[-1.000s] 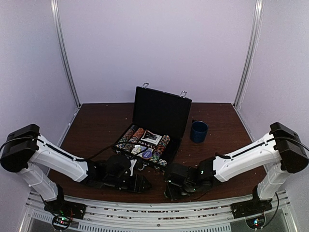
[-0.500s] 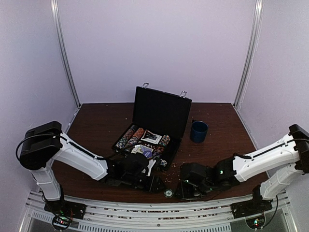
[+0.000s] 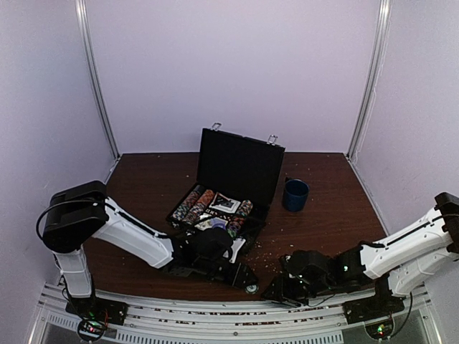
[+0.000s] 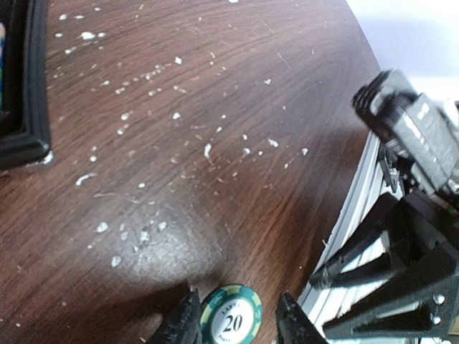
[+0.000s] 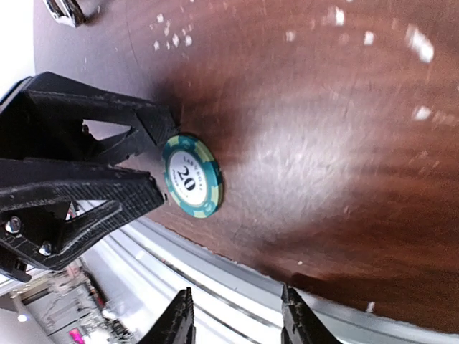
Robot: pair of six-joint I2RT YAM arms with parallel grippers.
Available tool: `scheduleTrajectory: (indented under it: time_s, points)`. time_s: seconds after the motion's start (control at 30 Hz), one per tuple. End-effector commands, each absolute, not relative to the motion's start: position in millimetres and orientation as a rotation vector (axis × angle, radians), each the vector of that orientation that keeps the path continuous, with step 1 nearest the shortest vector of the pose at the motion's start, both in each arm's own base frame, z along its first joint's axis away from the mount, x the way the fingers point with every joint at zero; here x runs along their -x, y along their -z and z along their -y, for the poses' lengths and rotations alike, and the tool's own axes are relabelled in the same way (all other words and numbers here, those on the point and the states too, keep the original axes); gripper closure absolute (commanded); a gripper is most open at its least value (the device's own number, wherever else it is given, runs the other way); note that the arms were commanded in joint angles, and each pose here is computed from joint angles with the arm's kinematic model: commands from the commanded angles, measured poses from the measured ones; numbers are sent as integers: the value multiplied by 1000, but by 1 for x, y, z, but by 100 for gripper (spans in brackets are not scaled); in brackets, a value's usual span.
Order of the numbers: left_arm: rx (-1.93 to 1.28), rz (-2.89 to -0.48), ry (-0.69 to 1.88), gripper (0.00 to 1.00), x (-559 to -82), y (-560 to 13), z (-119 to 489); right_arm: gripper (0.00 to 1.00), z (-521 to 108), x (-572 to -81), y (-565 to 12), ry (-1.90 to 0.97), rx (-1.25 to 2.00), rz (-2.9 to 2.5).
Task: Pack up texas hold em set
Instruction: Pick up the poker chip from the corner of the board.
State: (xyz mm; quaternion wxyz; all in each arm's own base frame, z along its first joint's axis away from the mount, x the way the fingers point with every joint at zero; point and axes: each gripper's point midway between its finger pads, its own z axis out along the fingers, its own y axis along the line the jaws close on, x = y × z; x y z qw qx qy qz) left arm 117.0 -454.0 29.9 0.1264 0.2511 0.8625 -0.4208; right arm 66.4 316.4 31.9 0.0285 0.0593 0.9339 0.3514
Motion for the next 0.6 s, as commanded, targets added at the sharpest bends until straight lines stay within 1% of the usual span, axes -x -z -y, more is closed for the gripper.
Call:
scheduleTrajectory:
  time_s: [0.0,0.2,0.57]
  points:
    - [-805,-2526,1213,62,-105,-16,456,60,-323,-54,-29,-1173,-224,-2910]
    - [-845,-2537,1233,64,-95,-11,457,60,-316,-53,-16,-1126,-261,-2922]
    - [-879,-2556,1258,66,-80,-7,458,60,-312,-68,2,-1077,-407,-2858]
